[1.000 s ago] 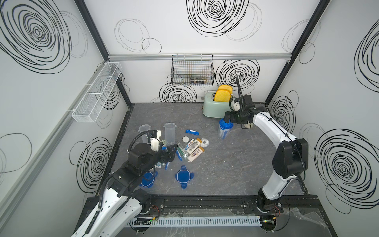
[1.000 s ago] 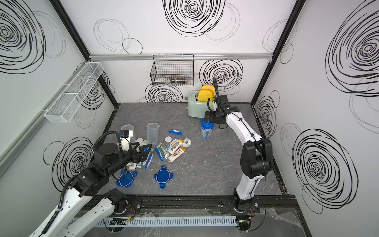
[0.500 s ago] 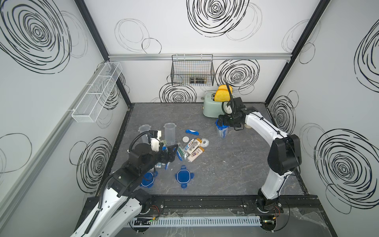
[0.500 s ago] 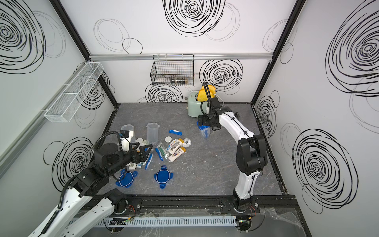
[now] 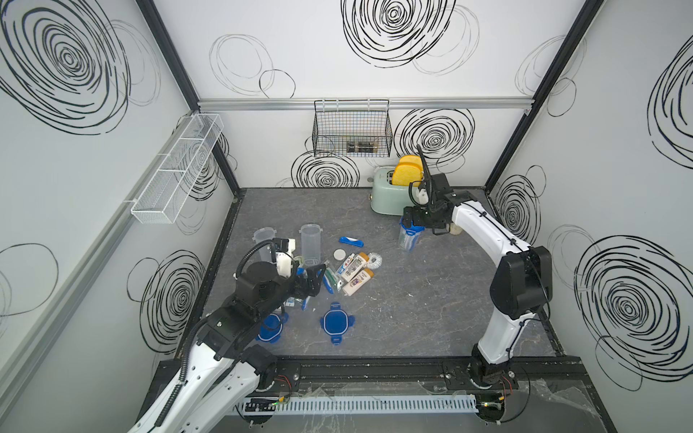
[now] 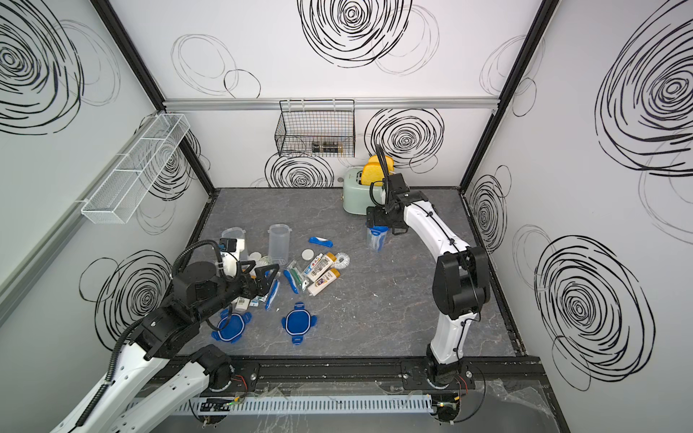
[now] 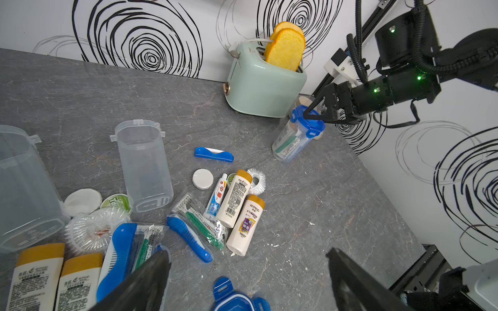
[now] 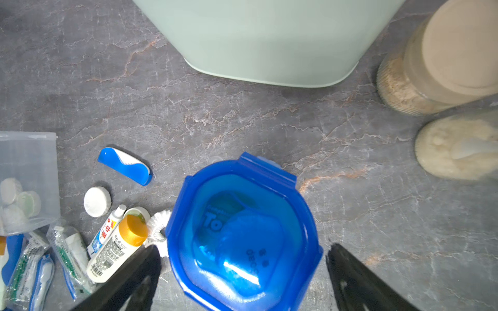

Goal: Take out toiletry kits
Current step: Pick up the container from the center of the board.

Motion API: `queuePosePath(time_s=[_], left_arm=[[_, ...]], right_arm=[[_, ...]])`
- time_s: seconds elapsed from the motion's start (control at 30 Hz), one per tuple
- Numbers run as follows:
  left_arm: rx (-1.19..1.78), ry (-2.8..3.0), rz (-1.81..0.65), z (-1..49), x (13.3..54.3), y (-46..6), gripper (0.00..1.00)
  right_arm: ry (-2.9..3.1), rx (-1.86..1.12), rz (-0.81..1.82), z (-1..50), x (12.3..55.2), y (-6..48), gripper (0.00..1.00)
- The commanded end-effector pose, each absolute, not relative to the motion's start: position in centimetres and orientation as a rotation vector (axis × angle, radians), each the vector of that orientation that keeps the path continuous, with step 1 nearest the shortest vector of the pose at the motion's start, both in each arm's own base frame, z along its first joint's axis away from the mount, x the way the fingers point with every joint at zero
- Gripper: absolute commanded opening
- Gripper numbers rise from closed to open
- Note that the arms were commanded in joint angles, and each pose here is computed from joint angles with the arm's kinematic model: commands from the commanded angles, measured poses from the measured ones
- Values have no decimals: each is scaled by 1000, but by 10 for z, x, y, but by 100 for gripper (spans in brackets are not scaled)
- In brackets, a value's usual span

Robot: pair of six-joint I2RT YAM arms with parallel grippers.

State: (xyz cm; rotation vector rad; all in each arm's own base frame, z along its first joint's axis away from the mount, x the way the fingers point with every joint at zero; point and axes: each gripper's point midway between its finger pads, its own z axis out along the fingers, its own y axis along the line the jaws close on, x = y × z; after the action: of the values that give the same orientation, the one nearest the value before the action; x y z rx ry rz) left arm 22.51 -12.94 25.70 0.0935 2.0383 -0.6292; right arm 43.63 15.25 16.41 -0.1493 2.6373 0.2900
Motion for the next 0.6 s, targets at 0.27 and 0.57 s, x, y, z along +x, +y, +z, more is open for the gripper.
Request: queuePosePath(time_s=[0.27,0.57], left_arm=[[105,2049,-620,251,227,-131,96],[104,2053,-619,250,227,-131,96]], right_arm=[[2671,-280,238,159,450,167,98],[2729,-342,162,135,449,174,98]])
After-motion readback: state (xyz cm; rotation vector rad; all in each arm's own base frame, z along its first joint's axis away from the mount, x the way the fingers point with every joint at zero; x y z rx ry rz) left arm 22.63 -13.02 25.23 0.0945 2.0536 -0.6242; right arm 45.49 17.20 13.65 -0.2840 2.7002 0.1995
